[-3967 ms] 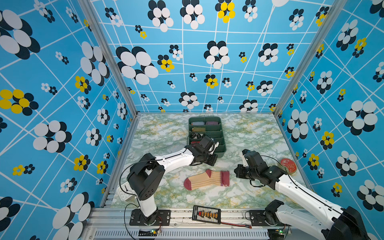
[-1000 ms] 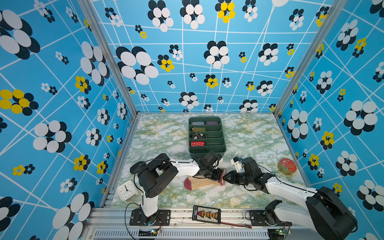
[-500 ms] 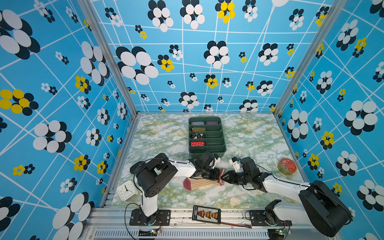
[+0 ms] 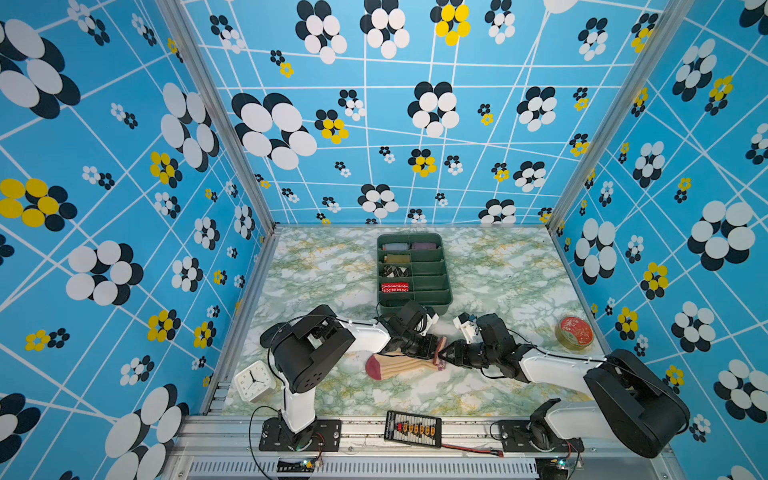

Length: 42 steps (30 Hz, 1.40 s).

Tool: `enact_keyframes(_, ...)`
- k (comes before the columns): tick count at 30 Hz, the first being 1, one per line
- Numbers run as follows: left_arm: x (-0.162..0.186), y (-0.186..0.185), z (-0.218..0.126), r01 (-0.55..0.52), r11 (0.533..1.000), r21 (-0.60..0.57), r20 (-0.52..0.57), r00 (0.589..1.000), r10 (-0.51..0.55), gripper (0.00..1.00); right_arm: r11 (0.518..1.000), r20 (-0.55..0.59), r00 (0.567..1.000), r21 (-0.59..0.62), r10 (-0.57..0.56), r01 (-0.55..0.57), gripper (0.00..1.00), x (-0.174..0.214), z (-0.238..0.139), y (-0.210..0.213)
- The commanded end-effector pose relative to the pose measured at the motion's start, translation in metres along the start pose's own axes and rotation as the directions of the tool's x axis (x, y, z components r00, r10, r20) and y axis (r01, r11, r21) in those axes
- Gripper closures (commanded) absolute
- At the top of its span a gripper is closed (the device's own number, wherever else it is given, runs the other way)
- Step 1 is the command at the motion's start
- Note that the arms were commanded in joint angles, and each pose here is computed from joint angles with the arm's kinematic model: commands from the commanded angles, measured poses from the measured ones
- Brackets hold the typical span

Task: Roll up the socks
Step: 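Roll the pinched cuff over toward the heel with both grippers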

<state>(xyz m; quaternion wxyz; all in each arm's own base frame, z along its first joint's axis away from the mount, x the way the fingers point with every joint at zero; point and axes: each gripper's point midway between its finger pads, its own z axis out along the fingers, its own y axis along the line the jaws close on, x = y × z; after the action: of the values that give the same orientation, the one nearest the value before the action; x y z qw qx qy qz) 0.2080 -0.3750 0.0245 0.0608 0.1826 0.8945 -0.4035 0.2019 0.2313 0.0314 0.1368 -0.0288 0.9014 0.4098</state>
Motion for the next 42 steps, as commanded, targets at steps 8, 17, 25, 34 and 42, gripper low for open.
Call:
enact_keyframes(8,0.022,0.014,0.01,0.03,0.999,-0.04,-0.076,0.997,-0.033,0.96,0.995,-0.004,0.999,0.093,-0.038,0.038,0.99,0.003,0.002,-0.008)
enact_keyframes(17,-0.007,0.025,-0.027,-0.026,0.984,-0.177,-0.004,1.0,0.026,0.87,0.99,-0.041,0.997,0.124,-0.065,0.07,1.0,0.009,-0.002,-0.008)
enact_keyframes(25,-0.028,0.015,-0.052,-0.064,0.977,-0.205,0.044,0.996,0.075,0.86,0.98,-0.085,0.992,0.173,-0.088,0.102,0.99,0.011,-0.005,-0.008)
enact_keyframes(34,-0.035,-0.031,-0.055,-0.096,0.994,-0.051,0.126,0.987,0.102,0.87,0.972,-0.105,0.989,0.197,-0.105,0.124,0.97,0.009,-0.005,-0.005)
enact_keyframes(42,-0.027,-0.059,-0.039,-0.126,0.992,0.026,0.098,0.988,0.123,0.88,0.971,-0.119,0.986,0.194,-0.114,0.136,0.96,0.007,0.001,0.0)
